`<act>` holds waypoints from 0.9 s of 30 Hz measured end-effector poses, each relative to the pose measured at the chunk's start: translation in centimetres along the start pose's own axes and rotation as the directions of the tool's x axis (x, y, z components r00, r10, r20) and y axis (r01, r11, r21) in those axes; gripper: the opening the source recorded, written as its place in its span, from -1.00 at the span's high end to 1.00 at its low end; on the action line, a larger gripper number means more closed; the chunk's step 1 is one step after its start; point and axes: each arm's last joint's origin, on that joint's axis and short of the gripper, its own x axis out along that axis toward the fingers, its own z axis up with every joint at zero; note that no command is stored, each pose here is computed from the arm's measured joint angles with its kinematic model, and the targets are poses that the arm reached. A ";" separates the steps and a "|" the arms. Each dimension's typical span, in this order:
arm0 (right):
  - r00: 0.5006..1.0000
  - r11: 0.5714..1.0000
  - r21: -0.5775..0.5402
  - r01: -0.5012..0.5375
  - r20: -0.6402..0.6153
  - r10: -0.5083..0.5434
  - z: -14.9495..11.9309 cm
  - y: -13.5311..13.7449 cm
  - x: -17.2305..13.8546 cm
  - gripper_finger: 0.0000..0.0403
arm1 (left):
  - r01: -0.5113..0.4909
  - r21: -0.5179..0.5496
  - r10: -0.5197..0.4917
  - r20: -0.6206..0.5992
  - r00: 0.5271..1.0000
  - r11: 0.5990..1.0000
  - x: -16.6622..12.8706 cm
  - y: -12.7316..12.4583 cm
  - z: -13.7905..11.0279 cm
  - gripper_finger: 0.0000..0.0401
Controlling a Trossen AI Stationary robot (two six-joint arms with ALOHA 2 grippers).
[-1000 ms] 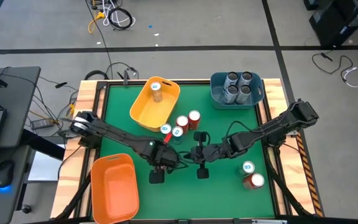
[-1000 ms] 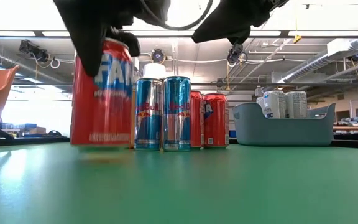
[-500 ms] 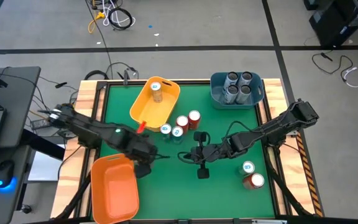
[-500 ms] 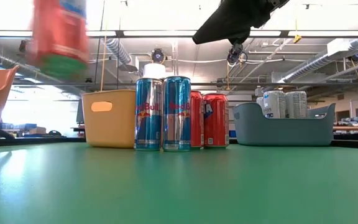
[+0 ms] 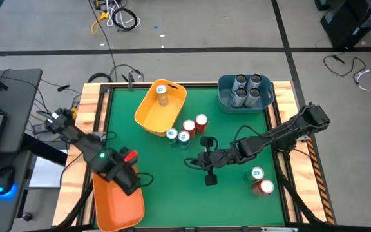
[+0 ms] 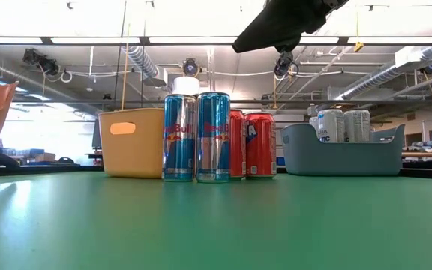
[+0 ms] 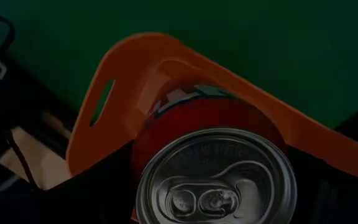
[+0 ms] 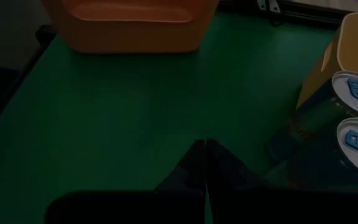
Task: Sort soda cans
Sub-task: Put the orange soda can into the orange bin
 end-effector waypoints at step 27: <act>1.000 1.000 -0.001 -0.003 -0.001 0.003 0.0 0.0 0.0 1.00 | -0.049 0.185 0.006 0.224 0.975 0.981 9.6 0.0 3.8 -0.47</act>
